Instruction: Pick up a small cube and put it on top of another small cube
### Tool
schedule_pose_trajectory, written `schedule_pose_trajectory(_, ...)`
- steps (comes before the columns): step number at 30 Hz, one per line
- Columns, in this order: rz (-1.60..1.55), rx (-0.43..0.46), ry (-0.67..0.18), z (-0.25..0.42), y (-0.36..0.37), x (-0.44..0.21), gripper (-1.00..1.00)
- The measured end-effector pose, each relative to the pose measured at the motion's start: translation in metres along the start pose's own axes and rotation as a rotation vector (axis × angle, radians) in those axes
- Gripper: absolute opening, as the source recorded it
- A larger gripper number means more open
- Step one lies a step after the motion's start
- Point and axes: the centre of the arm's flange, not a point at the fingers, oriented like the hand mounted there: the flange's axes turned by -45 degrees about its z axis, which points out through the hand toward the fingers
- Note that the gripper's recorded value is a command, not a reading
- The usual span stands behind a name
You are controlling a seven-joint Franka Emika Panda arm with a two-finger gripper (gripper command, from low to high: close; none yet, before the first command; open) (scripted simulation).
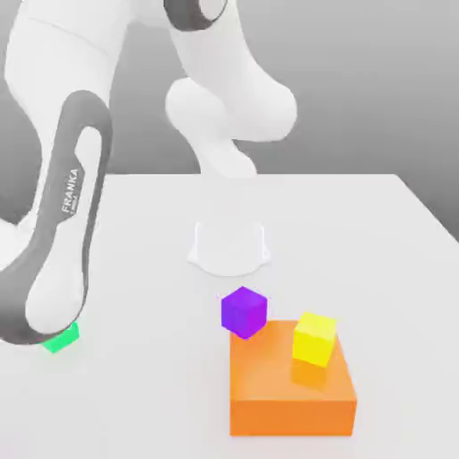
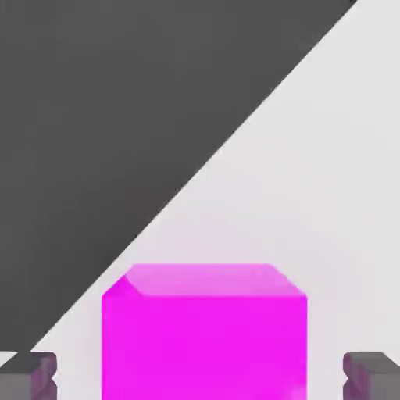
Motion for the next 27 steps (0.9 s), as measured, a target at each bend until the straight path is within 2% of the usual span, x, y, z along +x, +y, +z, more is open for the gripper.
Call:
schedule_pose_trajectory(5, 0.000, 0.001, -0.001, 0.000, 0.000, 0.000, -1.00)
schedule_pose_trajectory(10, -0.037, 0.013, -0.004, -0.064, -0.020, -0.013, -1.00)
schedule_pose_trajectory(16, -0.268, 0.057, -0.021, -0.116, -0.122, -0.109, -1.00)
schedule_pose_trajectory(21, -0.500, 0.067, -0.031, -0.149, -0.188, -0.216, -1.00)
schedule_pose_trajectory(27, -0.734, 0.044, -0.024, -0.174, -0.211, -0.334, -1.00)
